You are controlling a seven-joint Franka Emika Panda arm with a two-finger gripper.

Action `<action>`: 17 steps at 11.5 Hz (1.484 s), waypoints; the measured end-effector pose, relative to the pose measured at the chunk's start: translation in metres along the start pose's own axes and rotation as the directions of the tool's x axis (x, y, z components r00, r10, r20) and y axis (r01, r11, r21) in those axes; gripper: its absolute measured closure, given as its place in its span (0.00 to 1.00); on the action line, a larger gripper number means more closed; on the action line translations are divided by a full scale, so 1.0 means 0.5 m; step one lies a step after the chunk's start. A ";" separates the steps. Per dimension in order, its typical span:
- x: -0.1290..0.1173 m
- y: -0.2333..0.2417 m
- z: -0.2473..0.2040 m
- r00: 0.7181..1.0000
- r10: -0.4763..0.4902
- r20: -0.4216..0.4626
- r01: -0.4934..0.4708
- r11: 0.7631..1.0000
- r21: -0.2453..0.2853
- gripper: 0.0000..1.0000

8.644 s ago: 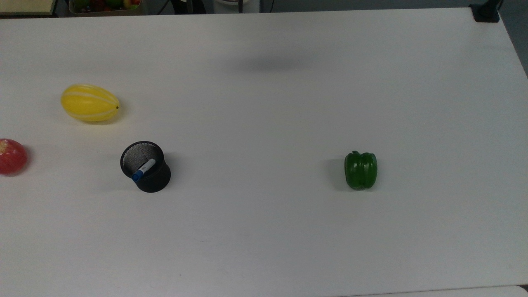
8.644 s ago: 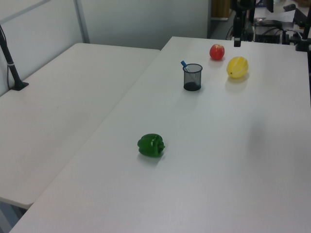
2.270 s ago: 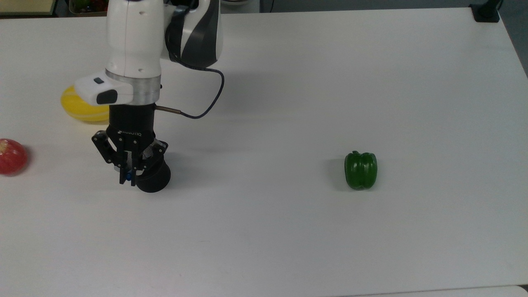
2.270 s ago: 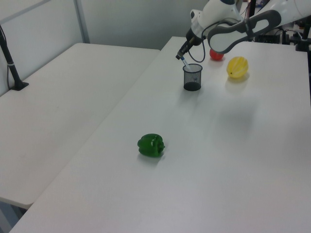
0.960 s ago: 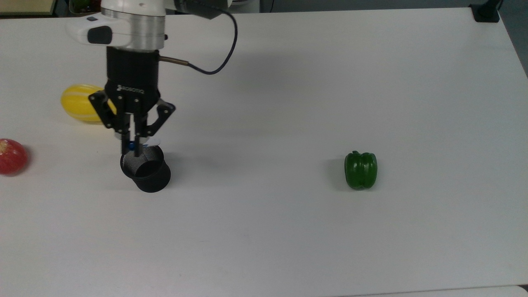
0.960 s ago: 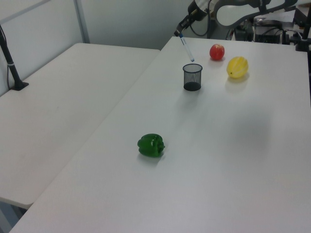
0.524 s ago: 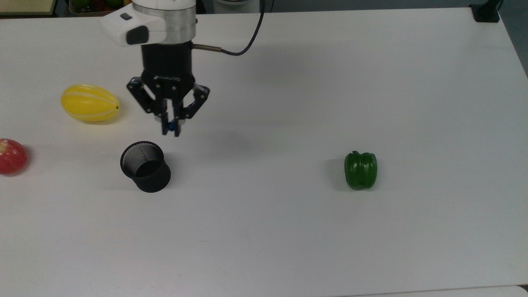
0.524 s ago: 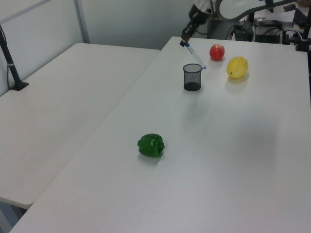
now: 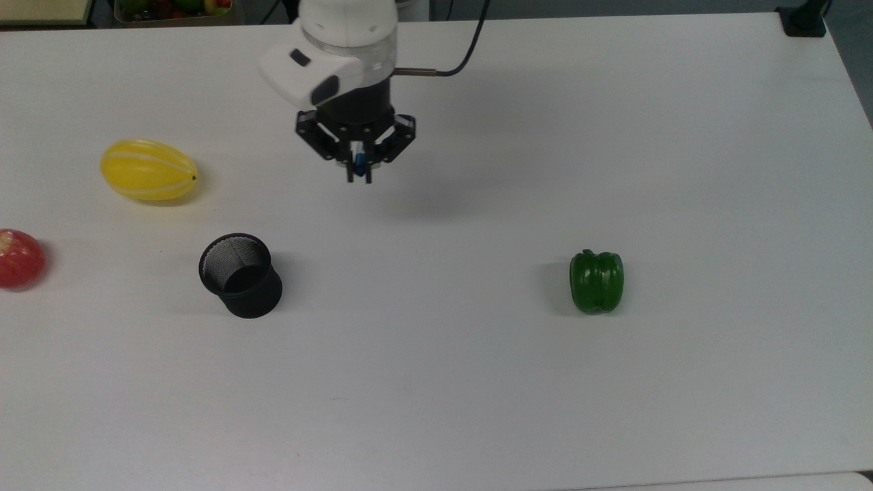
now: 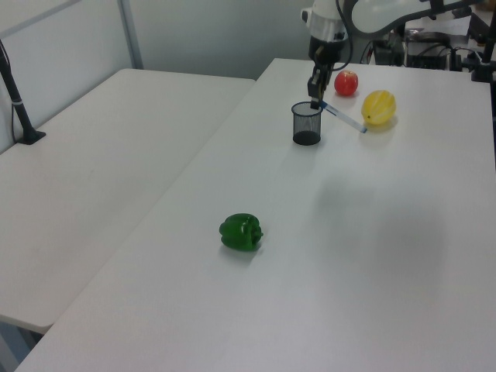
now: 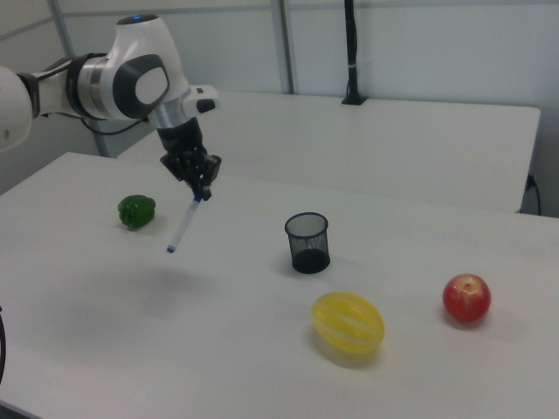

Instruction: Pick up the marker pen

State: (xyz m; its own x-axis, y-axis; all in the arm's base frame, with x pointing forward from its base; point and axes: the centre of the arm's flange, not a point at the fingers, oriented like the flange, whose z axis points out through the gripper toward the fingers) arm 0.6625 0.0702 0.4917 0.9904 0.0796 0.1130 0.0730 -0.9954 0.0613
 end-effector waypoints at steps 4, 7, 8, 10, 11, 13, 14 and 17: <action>-0.031 -0.067 0.025 0.992 -0.056 0.113 0.054 0.998 0.017 0.82; -0.045 -0.091 0.054 0.986 -0.077 0.146 0.074 0.997 0.024 0.82; -0.050 -0.095 0.067 0.984 -0.080 0.158 0.077 0.997 0.025 0.82; -0.052 -0.098 0.097 0.981 -0.082 0.173 0.079 0.997 0.025 0.82; -0.051 -0.100 0.127 0.980 -0.084 0.182 0.080 0.996 0.026 0.82; -0.046 -0.113 0.187 0.977 -0.092 0.193 0.088 0.996 0.028 0.82; -0.043 -0.119 0.205 0.977 -0.096 0.193 0.092 0.995 0.029 0.82; -0.036 -0.134 0.252 0.977 -0.102 0.187 0.098 0.995 0.031 0.82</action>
State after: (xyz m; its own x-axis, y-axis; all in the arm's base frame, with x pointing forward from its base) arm 0.6544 0.1290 0.3605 0.9822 0.1692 -0.0813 0.1729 -0.9841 0.0409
